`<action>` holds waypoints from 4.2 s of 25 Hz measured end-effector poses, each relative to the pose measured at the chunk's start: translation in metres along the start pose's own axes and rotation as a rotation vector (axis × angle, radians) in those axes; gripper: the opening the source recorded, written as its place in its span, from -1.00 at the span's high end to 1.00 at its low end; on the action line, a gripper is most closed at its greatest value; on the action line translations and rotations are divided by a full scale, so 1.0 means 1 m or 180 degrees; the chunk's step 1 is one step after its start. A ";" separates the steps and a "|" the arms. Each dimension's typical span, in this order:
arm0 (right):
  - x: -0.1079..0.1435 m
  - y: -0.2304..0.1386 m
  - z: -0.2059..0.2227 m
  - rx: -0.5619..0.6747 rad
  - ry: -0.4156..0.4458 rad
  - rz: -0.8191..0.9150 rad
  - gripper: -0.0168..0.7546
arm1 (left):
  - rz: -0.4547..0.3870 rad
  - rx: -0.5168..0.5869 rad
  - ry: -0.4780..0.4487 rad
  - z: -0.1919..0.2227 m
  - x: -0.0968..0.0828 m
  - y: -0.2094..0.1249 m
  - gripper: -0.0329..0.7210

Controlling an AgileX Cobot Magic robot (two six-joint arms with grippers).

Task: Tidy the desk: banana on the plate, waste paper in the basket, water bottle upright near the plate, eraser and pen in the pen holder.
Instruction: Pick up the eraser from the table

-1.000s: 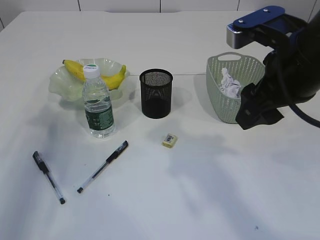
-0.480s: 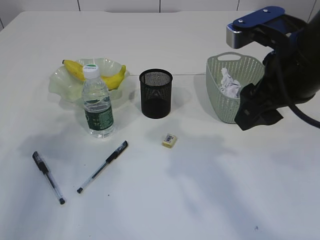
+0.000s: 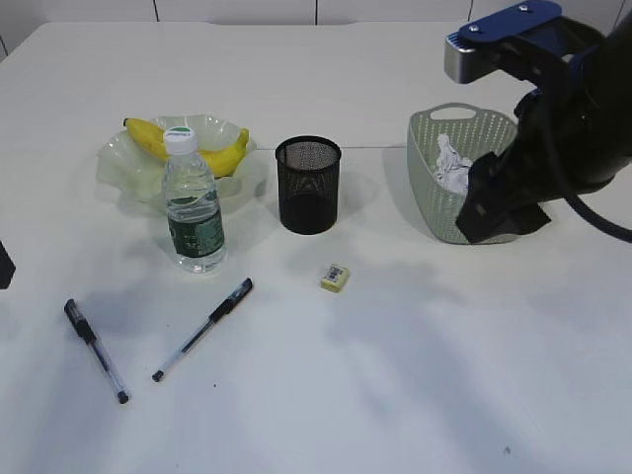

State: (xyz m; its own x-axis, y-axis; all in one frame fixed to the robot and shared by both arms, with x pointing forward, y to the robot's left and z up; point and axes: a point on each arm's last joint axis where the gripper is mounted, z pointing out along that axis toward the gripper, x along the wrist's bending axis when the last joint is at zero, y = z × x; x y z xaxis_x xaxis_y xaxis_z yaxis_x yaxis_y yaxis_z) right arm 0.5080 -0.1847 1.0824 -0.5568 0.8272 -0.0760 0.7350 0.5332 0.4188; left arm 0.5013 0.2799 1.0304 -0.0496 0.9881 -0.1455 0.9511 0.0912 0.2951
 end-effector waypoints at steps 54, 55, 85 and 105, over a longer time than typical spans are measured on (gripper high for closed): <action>0.005 0.124 0.217 0.0898 0.0456 -0.0942 -0.26 | -0.0034 0.0464 -0.0156 -0.005 -0.005 -0.011 -0.35; 0.007 0.124 0.217 0.0897 0.0458 -0.0950 -0.25 | -0.0034 0.0464 -0.0156 -0.005 -0.005 -0.011 -0.35; 0.017 0.122 0.225 0.0977 0.0403 -0.1207 -0.25 | -0.0034 0.0464 -0.0156 -0.005 -0.005 -0.011 -0.31; 0.020 0.113 0.247 0.1114 0.0481 -0.1194 -0.21 | -0.0034 0.0464 -0.0156 -0.005 -0.005 -0.011 -0.29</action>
State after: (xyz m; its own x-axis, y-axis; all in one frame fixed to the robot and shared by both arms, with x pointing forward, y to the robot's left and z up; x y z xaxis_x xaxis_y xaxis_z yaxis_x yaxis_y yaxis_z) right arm 0.6753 -0.0645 0.9050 -0.8367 0.5473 -0.0207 0.5454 0.8361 0.0591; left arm 0.4898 0.2743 1.0324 -0.0484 0.9796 -0.1948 0.9849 0.0792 0.1537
